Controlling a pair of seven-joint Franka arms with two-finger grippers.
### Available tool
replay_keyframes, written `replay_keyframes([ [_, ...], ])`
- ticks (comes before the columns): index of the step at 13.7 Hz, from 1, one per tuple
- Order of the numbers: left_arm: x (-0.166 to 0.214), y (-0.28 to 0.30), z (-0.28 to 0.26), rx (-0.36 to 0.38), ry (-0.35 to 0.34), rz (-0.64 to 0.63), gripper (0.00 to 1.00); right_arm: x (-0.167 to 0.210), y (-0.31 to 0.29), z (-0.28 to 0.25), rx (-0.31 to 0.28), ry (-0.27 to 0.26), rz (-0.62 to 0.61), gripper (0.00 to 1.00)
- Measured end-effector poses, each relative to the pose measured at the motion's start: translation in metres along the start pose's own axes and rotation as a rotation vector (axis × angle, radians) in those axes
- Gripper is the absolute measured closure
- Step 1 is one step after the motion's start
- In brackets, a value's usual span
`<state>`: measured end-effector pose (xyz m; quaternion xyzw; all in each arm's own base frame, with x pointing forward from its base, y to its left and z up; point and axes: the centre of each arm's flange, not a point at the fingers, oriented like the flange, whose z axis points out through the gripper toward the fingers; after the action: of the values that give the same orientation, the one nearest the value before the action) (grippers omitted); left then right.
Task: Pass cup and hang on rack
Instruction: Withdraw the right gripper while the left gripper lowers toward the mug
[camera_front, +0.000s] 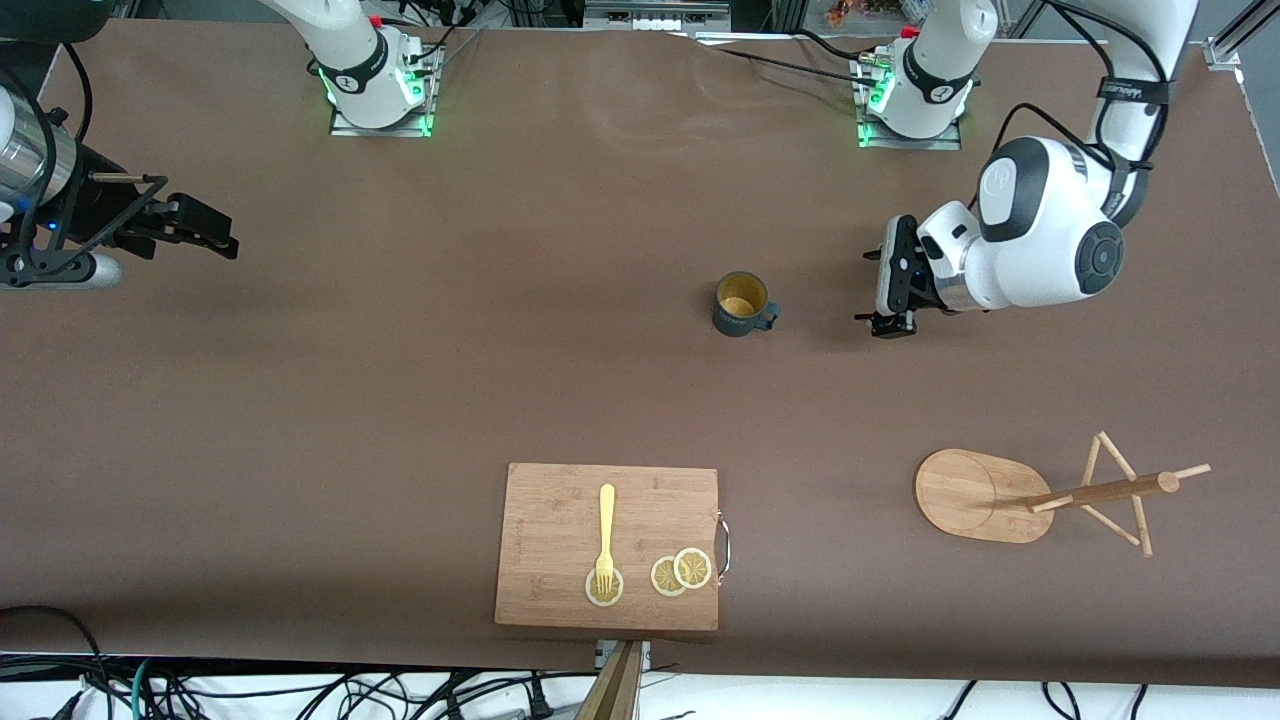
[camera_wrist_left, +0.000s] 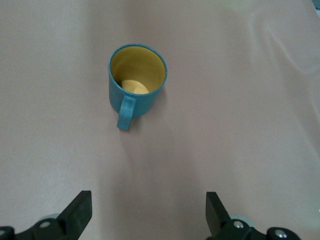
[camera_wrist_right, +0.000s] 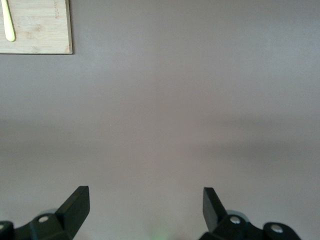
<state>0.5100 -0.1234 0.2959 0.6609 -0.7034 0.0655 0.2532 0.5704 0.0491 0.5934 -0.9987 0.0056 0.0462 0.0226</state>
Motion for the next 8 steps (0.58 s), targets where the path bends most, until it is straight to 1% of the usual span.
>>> replay_keyframes([
  [3,-0.020,0.013,0.032,0.080,0.113,0.045,0.00,0.004,-0.005,0.010,-0.005,-0.017,-0.006,0.00],
  [5,-0.029,0.020,0.049,0.117,0.181,0.074,0.00,0.005,-0.008,0.011,-0.006,-0.017,-0.009,0.00],
  [8,-0.043,0.018,0.071,0.161,0.241,0.085,0.00,0.007,-0.006,0.010,-0.010,-0.001,-0.008,0.00],
])
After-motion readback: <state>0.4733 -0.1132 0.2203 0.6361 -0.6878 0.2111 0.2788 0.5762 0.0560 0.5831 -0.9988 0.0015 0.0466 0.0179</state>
